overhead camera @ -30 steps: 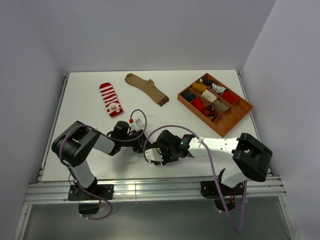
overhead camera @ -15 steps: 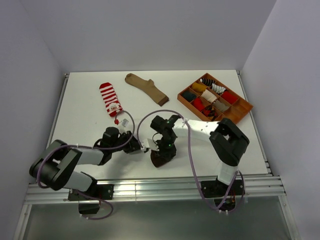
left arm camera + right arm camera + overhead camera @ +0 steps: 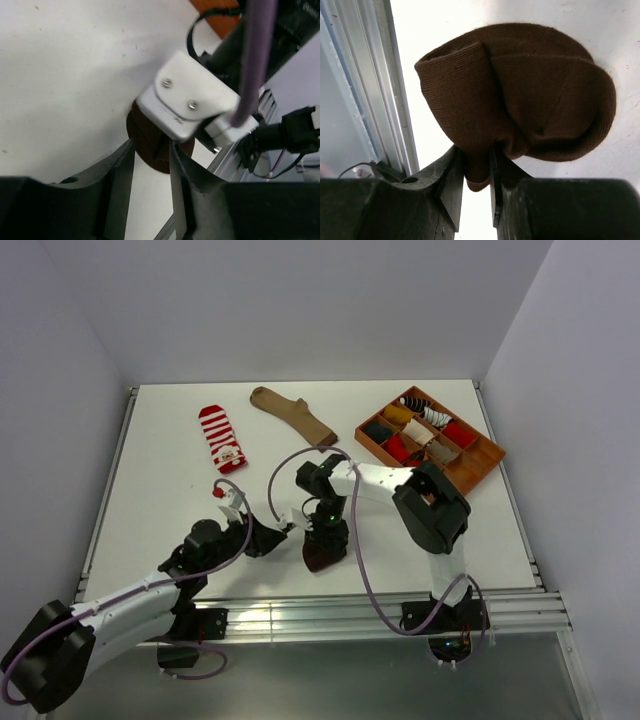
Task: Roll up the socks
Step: Roll the sock at the center of the board.
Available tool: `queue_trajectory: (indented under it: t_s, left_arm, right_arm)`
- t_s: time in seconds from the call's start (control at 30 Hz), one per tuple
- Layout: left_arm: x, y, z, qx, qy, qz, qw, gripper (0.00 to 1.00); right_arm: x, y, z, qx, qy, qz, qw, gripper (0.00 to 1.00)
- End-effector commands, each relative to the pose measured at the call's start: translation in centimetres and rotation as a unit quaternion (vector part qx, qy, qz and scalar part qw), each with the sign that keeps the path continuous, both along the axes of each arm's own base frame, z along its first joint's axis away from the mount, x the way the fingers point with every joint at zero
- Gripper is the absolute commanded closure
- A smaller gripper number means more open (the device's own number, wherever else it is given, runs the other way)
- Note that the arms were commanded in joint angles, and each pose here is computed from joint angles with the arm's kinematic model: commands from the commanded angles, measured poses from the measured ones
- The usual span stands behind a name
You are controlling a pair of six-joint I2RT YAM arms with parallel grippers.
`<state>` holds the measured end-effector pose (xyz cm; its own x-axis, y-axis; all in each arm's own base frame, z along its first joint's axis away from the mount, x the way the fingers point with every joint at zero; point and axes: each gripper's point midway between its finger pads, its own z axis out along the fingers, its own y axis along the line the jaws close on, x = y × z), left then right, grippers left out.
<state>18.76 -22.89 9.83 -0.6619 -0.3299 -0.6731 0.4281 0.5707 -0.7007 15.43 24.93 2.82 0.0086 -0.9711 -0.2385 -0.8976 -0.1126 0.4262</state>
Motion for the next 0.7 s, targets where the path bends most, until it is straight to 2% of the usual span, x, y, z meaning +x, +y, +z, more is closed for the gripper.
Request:
queue_trajectory:
  t_s: [0.0, 0.27, 0.67]
  left_arm:
    - [0.7, -1.1, 1.2, 0.037, -0.039, -0.009, 0.999, 0.60]
    - [-0.6, -4.8, -0.1, 0.063, -0.038, -0.048, 0.996, 0.52]
    - [-1.5, -9.4, -1.0, 0.096, -0.054, -0.108, 0.988, 0.46]
  right_arm:
    - [0.1, 0.5, -0.2, -0.014, 0.022, -0.007, 1.000, 0.79]
    - [0.1, 0.9, -0.7, -0.032, 0.076, -0.040, 0.996, 0.79]
    - [0.7, 0.5, -1.7, -0.056, 0.082, -0.062, 0.993, 0.79]
